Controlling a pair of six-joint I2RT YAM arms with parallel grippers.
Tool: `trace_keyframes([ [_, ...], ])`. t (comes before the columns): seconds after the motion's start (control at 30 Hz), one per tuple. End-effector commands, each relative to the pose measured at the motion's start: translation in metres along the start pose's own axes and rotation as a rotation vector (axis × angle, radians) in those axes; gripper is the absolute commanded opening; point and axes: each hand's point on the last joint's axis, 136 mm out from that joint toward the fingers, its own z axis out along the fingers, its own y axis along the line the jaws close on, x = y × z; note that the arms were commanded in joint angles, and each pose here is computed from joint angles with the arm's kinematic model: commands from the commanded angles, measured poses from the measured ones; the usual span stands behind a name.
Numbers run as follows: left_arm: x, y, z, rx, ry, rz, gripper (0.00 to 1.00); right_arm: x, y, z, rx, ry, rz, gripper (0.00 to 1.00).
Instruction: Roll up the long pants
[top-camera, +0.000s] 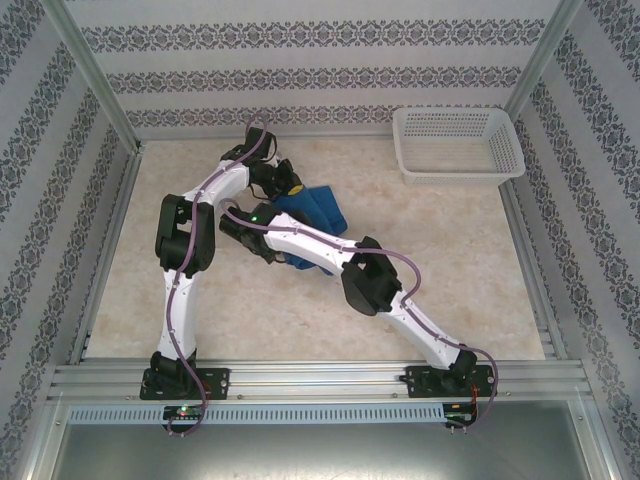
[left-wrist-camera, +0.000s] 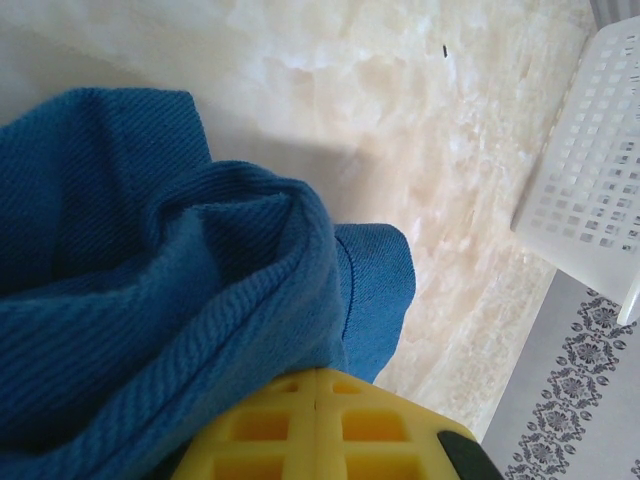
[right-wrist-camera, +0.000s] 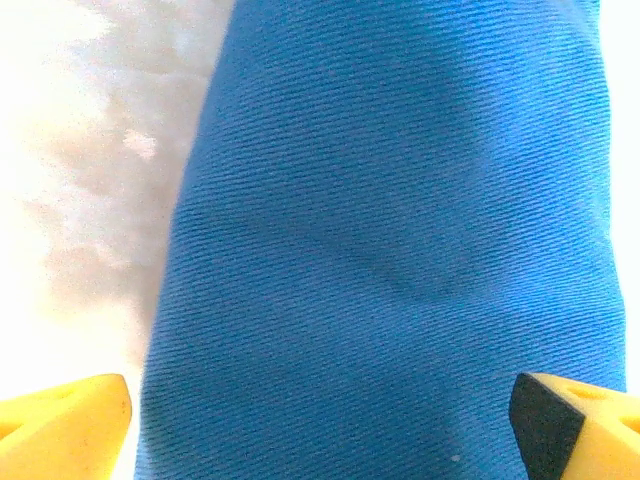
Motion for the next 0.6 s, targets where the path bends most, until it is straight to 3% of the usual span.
trace_keyframes([
  [0.0, 0.005, 0.031, 0.016, -0.079, 0.012, -0.053, 0.0, 0.004, 0.012, 0.011, -0.012, 0.025, 0.005, 0.98],
  [0.2, 0.006, 0.03, 0.018, -0.066, 0.016, -0.063, 0.0, 0.001, 0.012, 0.025, 0.021, 0.016, -0.02, 0.98],
  [0.57, 0.013, 0.031, 0.011, -0.074, 0.026, -0.065, 0.0, -0.006, -0.047, 0.072, 0.249, 0.001, -0.149, 0.98],
])
